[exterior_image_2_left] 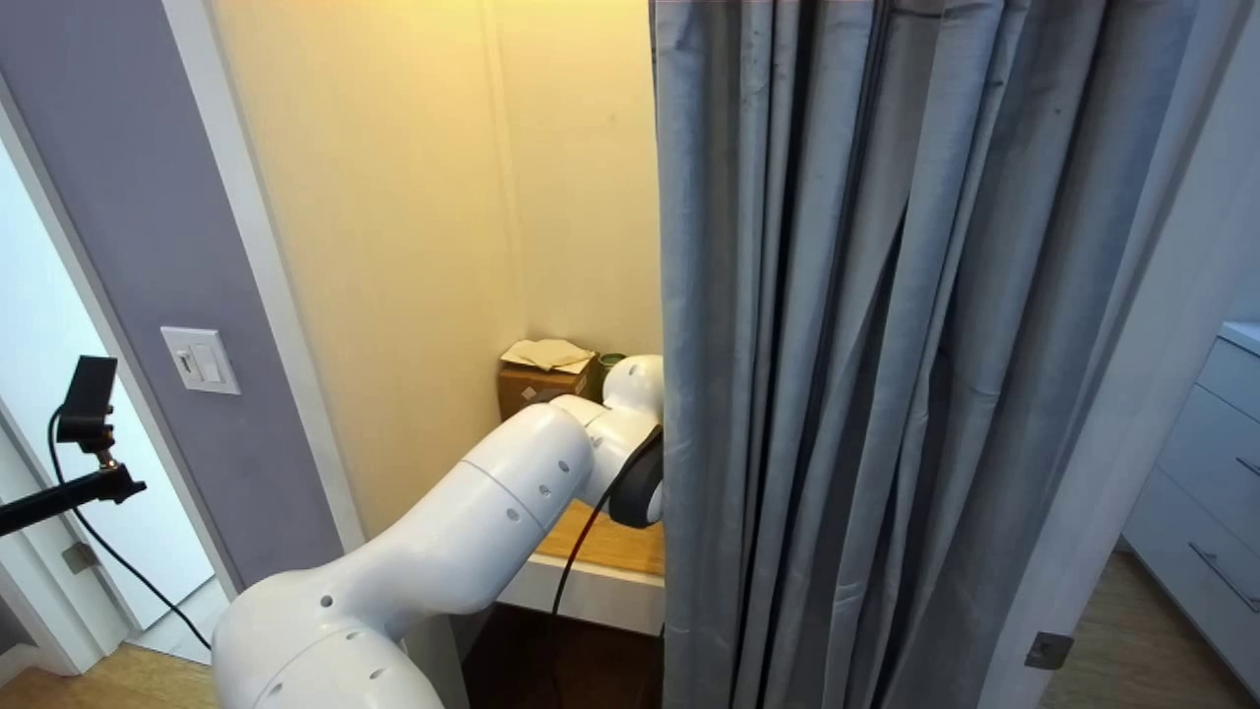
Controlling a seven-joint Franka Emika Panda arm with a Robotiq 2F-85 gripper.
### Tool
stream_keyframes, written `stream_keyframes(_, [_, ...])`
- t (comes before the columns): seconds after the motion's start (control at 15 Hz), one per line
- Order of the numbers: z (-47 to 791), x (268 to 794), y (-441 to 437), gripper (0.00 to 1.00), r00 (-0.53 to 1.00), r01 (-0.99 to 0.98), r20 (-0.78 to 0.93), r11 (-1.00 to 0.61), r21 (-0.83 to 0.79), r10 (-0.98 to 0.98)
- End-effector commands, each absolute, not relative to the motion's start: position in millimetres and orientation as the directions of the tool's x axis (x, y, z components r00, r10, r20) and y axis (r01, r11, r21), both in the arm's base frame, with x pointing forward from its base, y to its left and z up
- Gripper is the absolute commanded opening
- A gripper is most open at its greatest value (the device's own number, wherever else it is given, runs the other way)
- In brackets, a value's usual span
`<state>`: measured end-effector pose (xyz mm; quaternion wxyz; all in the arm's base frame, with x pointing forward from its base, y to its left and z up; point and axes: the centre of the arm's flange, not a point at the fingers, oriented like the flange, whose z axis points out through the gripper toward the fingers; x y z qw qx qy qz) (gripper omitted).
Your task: Pick up the blue marker and use it to flip the light switch in the closet downwards, put the blue marker back on the shelf
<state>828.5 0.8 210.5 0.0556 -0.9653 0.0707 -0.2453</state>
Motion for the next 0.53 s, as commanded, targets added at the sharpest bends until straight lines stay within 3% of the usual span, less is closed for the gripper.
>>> stream_keyframes(0.0, [225, 752, -11, 0.05, 0.888, -0.059, 0.442, -0.984, -0.169, -0.129])
stream_keyframes(0.47, [236, 725, -16, 0.05, 0.858, -0.044, 0.499, -0.986, -0.159, -0.119])
